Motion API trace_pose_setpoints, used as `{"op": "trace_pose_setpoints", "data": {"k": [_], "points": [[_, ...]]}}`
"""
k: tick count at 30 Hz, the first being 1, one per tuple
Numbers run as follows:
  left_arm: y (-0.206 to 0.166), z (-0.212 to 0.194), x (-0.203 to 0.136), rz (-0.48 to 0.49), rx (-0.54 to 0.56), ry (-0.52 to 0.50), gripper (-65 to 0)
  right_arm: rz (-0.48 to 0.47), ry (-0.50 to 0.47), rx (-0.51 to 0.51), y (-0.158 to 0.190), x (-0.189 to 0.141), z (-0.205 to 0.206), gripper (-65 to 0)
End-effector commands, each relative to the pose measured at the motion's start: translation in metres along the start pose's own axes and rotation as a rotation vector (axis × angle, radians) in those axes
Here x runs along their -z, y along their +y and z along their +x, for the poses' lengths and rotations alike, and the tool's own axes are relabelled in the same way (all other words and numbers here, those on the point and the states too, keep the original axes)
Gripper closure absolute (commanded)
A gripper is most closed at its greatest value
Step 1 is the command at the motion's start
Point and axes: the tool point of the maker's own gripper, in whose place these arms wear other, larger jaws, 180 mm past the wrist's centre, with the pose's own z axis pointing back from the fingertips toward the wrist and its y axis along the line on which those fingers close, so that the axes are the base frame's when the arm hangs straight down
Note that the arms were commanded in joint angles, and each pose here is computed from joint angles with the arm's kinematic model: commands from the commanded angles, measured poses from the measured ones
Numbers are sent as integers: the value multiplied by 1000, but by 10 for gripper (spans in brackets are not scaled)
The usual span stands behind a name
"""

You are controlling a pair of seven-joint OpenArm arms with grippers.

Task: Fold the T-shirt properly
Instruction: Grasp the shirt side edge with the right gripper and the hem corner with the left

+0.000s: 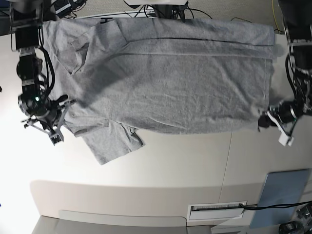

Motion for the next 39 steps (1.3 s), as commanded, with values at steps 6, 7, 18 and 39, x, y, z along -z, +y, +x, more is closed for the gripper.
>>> {"op": "trace_pose_setpoints", "data": {"k": [6, 7, 18, 39], "points": [[6, 11, -12, 65, 54, -56, 0, -111, -93, 72, -48, -23, 9, 0], [6, 12, -12, 65, 54, -57, 0, -114, -105, 73, -50, -23, 12, -12], [5, 12, -11, 60, 62, -59, 0, 19, -99, 6, -35, 44, 40, -322], [8, 9, -12, 76, 77, -43, 0, 25, -17, -67, 0, 87, 52, -322]]}}
